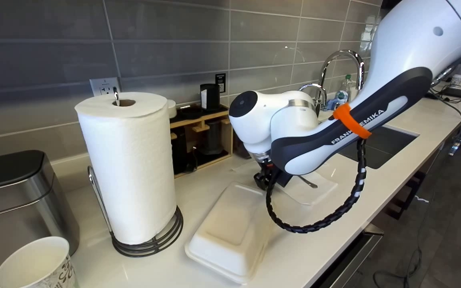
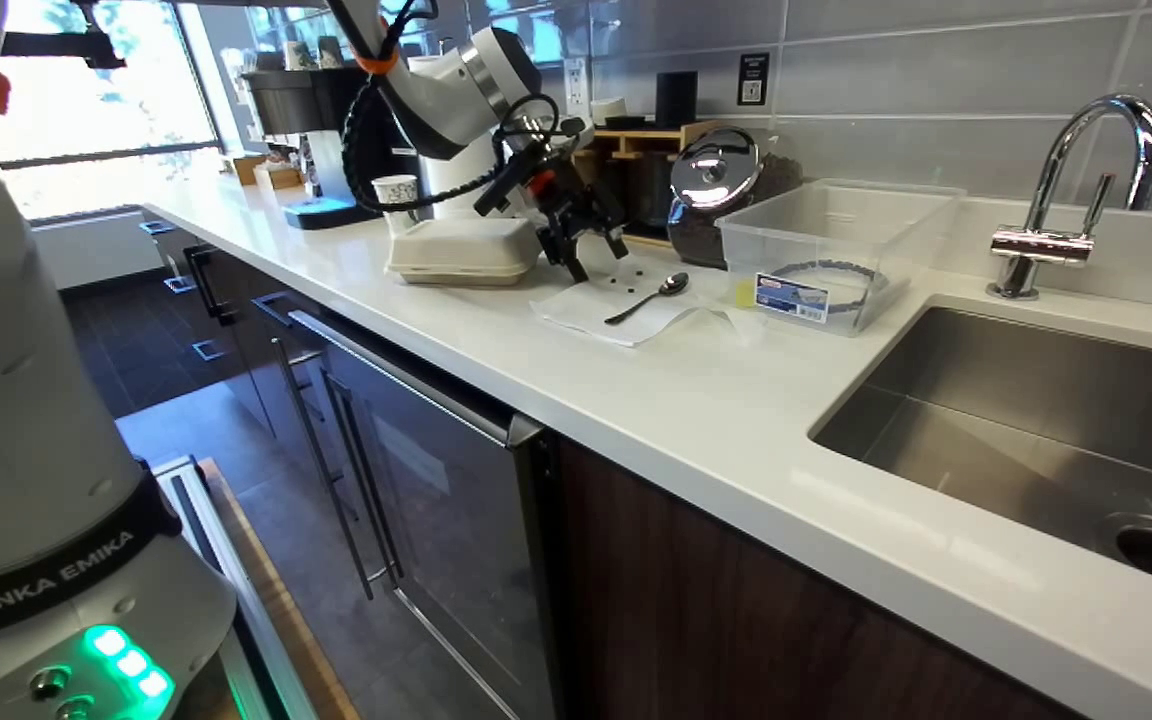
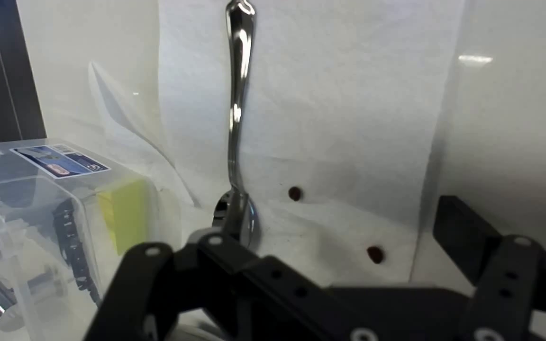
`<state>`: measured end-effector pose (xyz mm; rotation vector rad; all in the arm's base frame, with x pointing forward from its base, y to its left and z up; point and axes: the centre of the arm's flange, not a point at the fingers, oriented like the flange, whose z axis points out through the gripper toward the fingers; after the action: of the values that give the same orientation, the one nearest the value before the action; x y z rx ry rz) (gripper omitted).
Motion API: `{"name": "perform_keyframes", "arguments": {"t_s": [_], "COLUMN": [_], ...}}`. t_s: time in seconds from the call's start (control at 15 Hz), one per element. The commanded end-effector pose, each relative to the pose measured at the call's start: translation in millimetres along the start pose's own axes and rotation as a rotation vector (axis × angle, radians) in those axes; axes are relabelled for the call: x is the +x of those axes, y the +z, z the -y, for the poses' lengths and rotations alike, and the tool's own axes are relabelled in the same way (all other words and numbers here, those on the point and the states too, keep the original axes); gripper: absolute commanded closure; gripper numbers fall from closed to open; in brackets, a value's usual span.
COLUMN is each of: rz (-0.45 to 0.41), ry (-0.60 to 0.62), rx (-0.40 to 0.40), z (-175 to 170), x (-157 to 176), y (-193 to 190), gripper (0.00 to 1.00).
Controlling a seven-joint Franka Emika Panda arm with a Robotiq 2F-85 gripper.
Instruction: Lift the left side of the napkin.
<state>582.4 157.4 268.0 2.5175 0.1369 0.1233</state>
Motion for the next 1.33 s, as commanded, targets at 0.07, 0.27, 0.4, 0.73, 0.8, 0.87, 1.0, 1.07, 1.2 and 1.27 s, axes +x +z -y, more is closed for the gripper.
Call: {"name": "perform_keyframes", "arguments": {"t_s": [0.07,0.27,0.4,0.73,0.8,0.87,1.0,1.07,1.2,1.27], "rz": [0.007,0.012,0.012,0.016,0.015,0.014,0.011,0.01,0.008,0.006], "ry": [0.002,-0.002,-0.001,-0.006,-0.007,-0.008,-0.014,-0.019,-0.035,-0.043], "rx": [0.004,0.003,0.001,0.005,0.004,0.004,0.008,0.012,0.023,0.026], "z": [2,2,2,2,3,3,2,3,4,5], "x": [6,6,6,5,5,4,3,3,1,0], "y": [17,20,21,23,23,23,21,19,14,13], "gripper": [0.0,0.0,0.08,0.26,0.22,0.23,0.24,0.27,0.32,0.33]}}
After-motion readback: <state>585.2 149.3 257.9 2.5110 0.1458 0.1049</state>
